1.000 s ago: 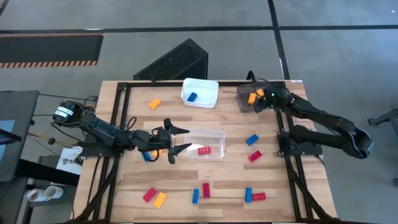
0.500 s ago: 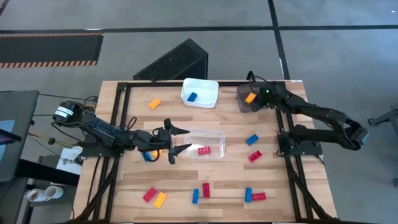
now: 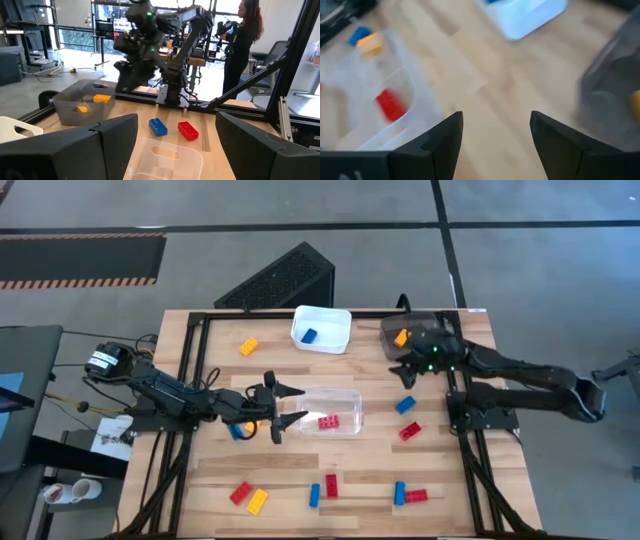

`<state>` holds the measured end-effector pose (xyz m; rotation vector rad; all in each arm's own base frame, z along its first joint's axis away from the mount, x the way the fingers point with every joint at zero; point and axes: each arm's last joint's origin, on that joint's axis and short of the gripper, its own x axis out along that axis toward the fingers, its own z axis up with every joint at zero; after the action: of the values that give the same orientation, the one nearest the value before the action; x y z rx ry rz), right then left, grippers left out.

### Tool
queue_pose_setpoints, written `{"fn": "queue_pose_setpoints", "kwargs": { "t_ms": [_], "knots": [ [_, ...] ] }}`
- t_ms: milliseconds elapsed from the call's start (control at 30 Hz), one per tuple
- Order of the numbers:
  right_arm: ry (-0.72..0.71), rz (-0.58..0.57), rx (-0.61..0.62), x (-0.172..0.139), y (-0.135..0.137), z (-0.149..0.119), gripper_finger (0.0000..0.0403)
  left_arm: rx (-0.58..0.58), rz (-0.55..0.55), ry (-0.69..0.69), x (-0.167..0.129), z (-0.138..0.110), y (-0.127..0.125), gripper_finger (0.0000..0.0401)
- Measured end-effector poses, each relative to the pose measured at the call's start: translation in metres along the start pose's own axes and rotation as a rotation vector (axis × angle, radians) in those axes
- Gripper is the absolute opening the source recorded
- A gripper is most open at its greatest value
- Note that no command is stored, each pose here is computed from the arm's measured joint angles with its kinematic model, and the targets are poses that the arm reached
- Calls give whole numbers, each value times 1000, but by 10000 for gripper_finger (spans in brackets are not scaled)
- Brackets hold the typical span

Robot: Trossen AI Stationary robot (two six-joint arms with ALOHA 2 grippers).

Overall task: Sort & place blocks by color
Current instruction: Put the top right blue block into the white bin

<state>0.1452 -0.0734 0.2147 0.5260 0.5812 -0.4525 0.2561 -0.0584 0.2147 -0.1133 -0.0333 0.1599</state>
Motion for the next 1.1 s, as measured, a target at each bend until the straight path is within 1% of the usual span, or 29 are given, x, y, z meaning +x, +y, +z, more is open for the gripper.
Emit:
{"fn": "queue_pose_setpoints", "kwargs": {
  "t_ms": [100, 267, 333, 433, 500, 567, 733, 833, 933, 1000, 1100],
  "knots": [
    [43, 46, 4, 1, 14, -7, 255, -13, 0, 0, 0, 0, 0, 256],
    [130, 133, -68, 4, 35, -21, 255, -13, 0, 0, 0, 0, 0, 256],
    [157, 167, -126, 4, 43, -26, 255, -13, 1, 0, 0, 0, 0, 256],
    [180, 215, -258, 4, 52, -32, 255, -13, 1, 0, 0, 0, 0, 256],
    [191, 225, -335, 4, 56, -36, 255, -13, 1, 0, 0, 0, 0, 256],
    [218, 215, -357, 5, 59, -41, 255, -13, 1, 1, 0, 0, 0, 256],
    [420, 93, -276, 12, 55, -54, 255, -12, 2, 2, 0, 0, 0, 256],
    [509, 41, -232, 20, 55, -63, 255, -11, 2, 4, 0, 0, 0, 256],
    [584, -7, -206, 27, 55, -70, 255, -11, 2, 4, 0, 0, 0, 256],
    [625, -61, -158, 31, 52, -74, 255, -11, 2, 5, 0, -1, 0, 256],
    [646, -140, -95, 37, 47, -74, 255, -10, 2, 5, 0, -1, 0, 256]
  ]
}}
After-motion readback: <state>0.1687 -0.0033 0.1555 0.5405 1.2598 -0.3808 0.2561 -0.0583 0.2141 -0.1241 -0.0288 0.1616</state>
